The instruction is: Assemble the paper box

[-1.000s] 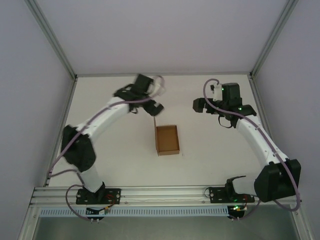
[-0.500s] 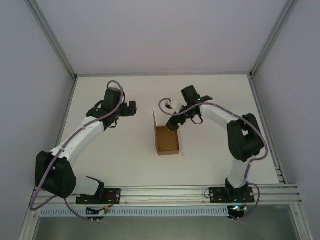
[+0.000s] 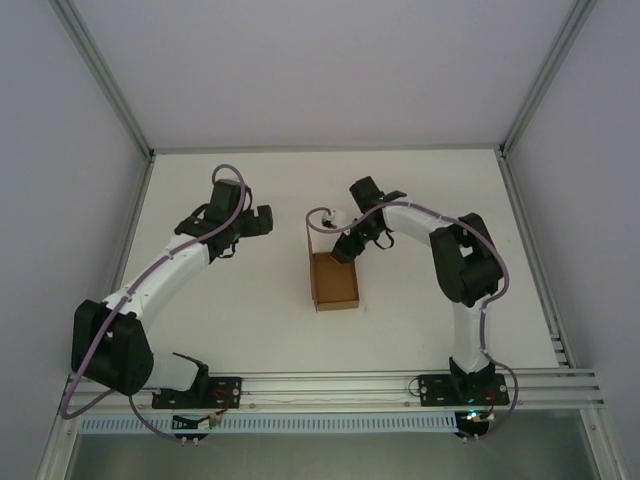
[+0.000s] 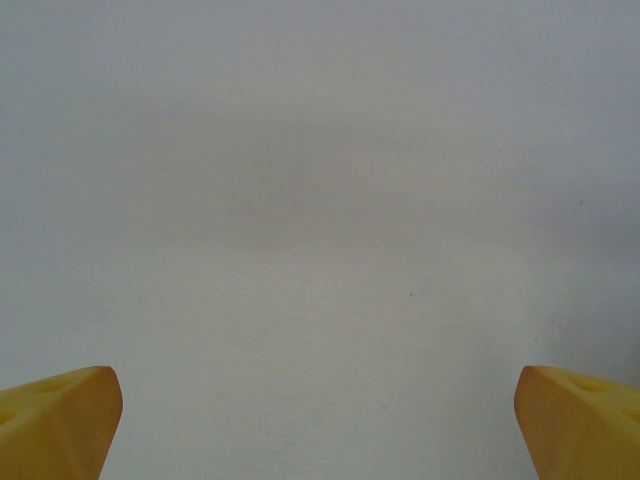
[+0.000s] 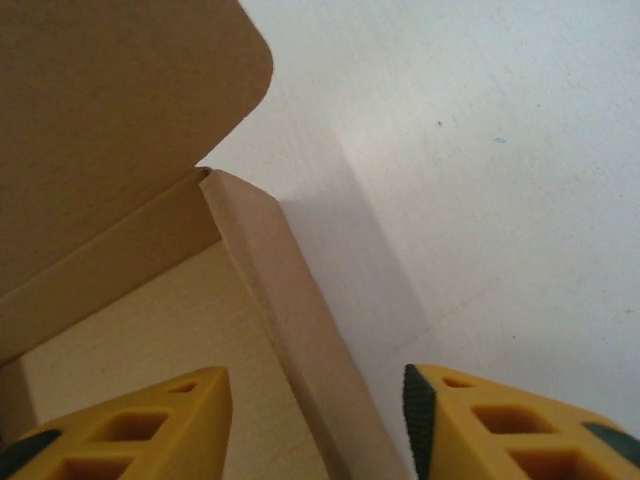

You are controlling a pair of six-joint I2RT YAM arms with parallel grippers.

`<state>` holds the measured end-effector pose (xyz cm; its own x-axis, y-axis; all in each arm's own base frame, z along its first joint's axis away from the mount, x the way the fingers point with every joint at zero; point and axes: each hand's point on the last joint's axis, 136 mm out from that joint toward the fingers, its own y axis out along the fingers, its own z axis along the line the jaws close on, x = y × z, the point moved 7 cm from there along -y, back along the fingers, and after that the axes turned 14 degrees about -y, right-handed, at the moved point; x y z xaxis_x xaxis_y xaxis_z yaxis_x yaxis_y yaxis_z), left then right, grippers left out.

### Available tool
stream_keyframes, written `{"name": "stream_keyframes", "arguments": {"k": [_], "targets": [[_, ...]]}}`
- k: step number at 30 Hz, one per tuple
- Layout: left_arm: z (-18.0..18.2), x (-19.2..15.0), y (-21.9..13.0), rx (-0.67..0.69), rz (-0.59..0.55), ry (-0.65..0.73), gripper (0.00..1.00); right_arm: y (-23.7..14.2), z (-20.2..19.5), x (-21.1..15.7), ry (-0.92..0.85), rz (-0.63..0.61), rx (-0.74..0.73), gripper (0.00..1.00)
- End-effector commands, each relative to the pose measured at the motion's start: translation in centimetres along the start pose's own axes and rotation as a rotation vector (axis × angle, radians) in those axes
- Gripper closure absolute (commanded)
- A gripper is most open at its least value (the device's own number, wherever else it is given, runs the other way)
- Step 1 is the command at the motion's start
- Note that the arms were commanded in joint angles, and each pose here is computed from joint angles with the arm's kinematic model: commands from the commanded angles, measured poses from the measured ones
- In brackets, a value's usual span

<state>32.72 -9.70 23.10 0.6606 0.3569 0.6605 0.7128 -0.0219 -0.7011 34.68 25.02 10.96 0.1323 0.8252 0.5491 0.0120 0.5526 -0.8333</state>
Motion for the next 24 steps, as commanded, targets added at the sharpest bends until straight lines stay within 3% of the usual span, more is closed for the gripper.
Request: {"name": "stream_keyframes", "arguments": {"k": [1, 3, 7, 10, 12, 14, 21, 24], "targets": [[0.0, 0.7, 0.2, 0.019, -0.019, -0.011, 0.00, 0.4, -0.3, 0.4, 0.014, 0.033, -0.034, 0.63], [0.0, 0.8, 0.1, 0.020, -0.023, -0.009, 0.00, 0.5, -0.4, 0.2, 0.035, 0.058, -0.069, 0.79], [0.0, 1.0, -0.4, 0.012, -0.039, -0.020, 0.00, -0.5, -1.4, 0.3, 0.154, 0.070, -0.226, 0.90], [0.1, 1.2, -0.8, 0.020, -0.053, -0.040, 0.00, -2.5, -2.7, 0.9, 0.431, 0.031, -0.457, 0.90], [0.3, 1.5, -1.1, 0.029, -0.070, -0.061, 0.00, -4.0, -3.0, -0.3, 0.818, 0.030, -0.627, 0.91], [0.3, 1.6, -1.3, 0.022, -0.081, -0.074, 0.00, -3.9, -1.8, -1.2, 1.010, 0.042, -0.660, 0.91], [-1.3, 1.2, -0.8, -0.090, -0.023, 0.008, 0.00, -3.0, 1.8, -2.2, 1.242, 0.234, -0.744, 0.82], [-2.6, 0.5, -0.1, -0.196, 0.043, 0.066, 0.00, -2.6, 2.8, -2.4, 1.232, 0.241, -0.720, 0.78]]}}
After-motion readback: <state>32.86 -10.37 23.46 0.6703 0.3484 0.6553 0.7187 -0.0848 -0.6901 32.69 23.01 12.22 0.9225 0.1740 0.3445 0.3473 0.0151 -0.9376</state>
